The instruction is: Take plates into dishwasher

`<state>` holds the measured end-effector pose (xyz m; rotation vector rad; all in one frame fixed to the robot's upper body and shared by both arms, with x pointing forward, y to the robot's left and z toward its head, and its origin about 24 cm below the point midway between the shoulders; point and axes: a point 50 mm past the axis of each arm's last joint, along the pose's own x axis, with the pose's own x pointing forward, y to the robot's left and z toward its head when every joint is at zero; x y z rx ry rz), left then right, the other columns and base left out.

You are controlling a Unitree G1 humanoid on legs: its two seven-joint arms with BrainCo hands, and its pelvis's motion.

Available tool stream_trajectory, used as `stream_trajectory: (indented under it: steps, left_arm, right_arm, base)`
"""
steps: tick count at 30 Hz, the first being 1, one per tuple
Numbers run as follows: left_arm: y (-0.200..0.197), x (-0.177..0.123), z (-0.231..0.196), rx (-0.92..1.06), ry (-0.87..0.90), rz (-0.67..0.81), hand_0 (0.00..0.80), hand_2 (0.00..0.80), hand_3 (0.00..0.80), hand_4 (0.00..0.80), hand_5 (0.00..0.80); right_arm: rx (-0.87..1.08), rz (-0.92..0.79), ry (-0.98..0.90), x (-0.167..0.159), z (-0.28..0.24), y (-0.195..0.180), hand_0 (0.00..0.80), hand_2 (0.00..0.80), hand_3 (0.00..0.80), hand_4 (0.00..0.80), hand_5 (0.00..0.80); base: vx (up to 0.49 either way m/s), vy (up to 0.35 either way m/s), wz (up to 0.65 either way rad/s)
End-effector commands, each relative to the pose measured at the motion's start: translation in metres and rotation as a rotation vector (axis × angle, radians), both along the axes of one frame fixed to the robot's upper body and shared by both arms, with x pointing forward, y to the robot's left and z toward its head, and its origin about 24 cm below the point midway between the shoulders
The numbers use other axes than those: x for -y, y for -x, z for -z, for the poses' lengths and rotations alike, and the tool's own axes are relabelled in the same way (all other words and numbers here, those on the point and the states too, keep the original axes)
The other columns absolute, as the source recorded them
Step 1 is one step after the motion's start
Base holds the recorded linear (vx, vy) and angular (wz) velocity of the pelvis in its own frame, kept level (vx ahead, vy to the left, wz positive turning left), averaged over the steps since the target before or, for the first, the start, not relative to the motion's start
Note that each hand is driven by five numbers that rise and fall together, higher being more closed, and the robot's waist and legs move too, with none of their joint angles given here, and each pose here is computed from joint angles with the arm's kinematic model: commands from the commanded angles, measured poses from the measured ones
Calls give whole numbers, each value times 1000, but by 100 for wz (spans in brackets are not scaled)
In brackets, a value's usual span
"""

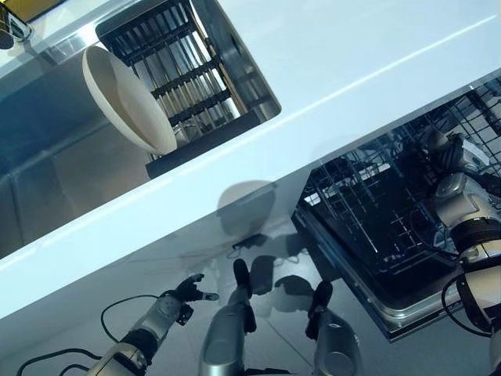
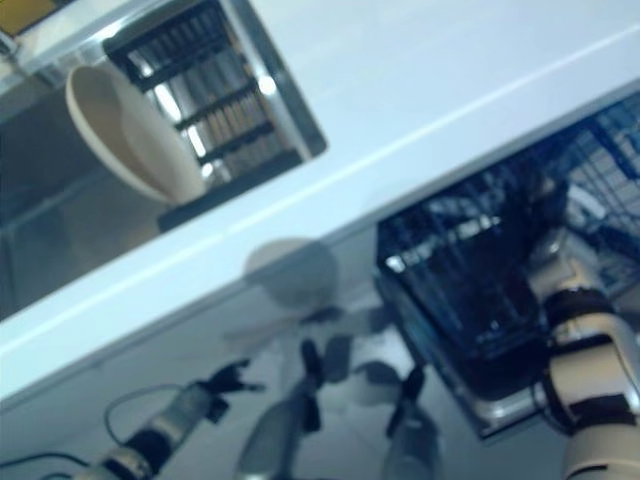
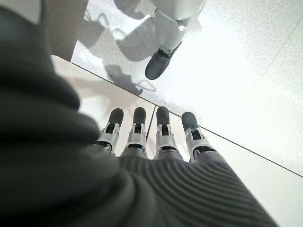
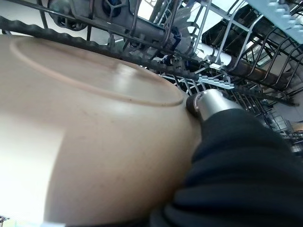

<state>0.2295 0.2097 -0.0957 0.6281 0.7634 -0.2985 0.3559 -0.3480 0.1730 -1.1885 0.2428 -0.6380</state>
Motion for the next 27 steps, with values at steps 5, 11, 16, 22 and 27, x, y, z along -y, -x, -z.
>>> stream_trajectory:
  steps: [5,11,16,22,27]
  left_arm:
    - [-13,-5,-9,36,-28,-14,0,0,0,0,0]
    - [-15,-1,-10,30,-32,18,0,0,0,0,0]
    - [-16,1,-10,26,-32,33,0,0,0,0,0]
    - [-19,2,-11,30,-31,35,0,0,0,0,0]
    - [-19,3,-11,28,-29,33,0,0,0,0,0]
  right_arm:
    - [-51,39,9,18,-13,3,800,800,800,800,800]
    - [-48,71,3,29,-16,9,800,800,800,800,800]
    - [-50,68,12,28,-19,8,800,800,800,800,800]
    - [-44,69,12,27,-20,7,800,800,800,800,800]
    - [-41,77,21,28,-21,7,775,775,775,775,775]
  base:
    - [-29,21,-3]
    - [-36,-20,0]
    - [0,0,0]
    - [-8,-11,1]
    - [0,0,0]
